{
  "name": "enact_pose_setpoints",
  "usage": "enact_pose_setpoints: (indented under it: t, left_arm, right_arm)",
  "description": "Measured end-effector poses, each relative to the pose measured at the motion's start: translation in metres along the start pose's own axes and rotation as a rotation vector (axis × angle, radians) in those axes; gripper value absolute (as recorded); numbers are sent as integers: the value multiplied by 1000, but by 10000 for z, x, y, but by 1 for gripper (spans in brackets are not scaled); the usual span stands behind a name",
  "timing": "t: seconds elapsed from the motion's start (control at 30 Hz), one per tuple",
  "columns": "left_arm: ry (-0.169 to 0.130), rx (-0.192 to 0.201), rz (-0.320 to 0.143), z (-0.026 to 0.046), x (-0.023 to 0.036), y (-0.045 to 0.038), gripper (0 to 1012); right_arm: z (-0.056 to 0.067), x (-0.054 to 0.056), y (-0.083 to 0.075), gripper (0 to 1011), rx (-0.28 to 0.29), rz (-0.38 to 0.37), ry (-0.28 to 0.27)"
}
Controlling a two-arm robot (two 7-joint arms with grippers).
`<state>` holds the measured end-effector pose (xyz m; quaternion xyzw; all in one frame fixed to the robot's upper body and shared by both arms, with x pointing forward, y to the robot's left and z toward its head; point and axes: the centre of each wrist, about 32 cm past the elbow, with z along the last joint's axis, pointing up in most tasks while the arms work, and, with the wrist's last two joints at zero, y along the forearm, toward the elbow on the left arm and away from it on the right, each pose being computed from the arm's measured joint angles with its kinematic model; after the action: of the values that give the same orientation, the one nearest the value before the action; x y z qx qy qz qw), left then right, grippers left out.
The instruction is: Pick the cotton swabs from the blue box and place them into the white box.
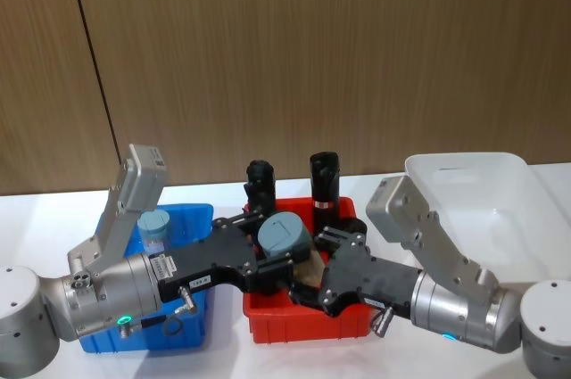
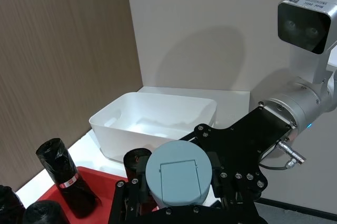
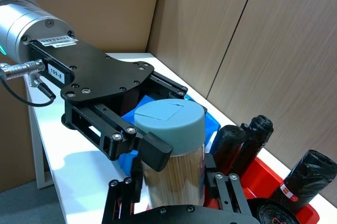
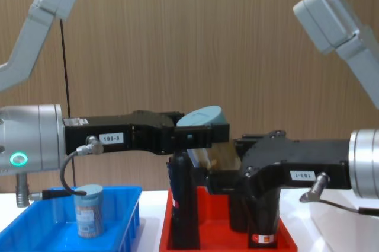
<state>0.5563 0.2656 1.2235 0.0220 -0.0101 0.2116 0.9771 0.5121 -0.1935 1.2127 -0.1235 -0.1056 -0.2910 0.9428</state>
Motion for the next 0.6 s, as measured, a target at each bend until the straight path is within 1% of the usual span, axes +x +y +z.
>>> enact_pose_setpoints:
  t: [0.03, 0.07, 0.1, 0.4, 0.43, 0.47, 0.53, 0.6]
  left_arm:
    - [0, 0, 0, 0, 0, 0, 666]
    - [0, 0, 0, 0, 0, 0, 666]
    - [0, 0, 0, 0, 0, 0, 666]
    - [0, 0, 0, 1, 1, 1, 670]
    - [0, 0, 0, 0, 0, 0, 683]
    - [0, 0, 0, 0, -1, -1, 734]
    - [0, 0, 0, 0, 0, 0, 771]
    - [0, 0, 0, 0, 0, -1, 838]
  right_arm:
    - [1, 0, 2, 714, 0, 0, 0]
    - [1, 0, 3, 658, 0, 0, 0]
    - [0, -1, 5, 642, 1, 0, -1]
    - [0, 0, 18, 641, 4, 1, -3]
    - [2, -4, 24, 641, 7, 4, -3]
    - [3, -5, 27, 641, 8, 4, -2]
    - [2, -4, 28, 641, 10, 4, 0]
    - [1, -3, 28, 641, 10, 3, 0]
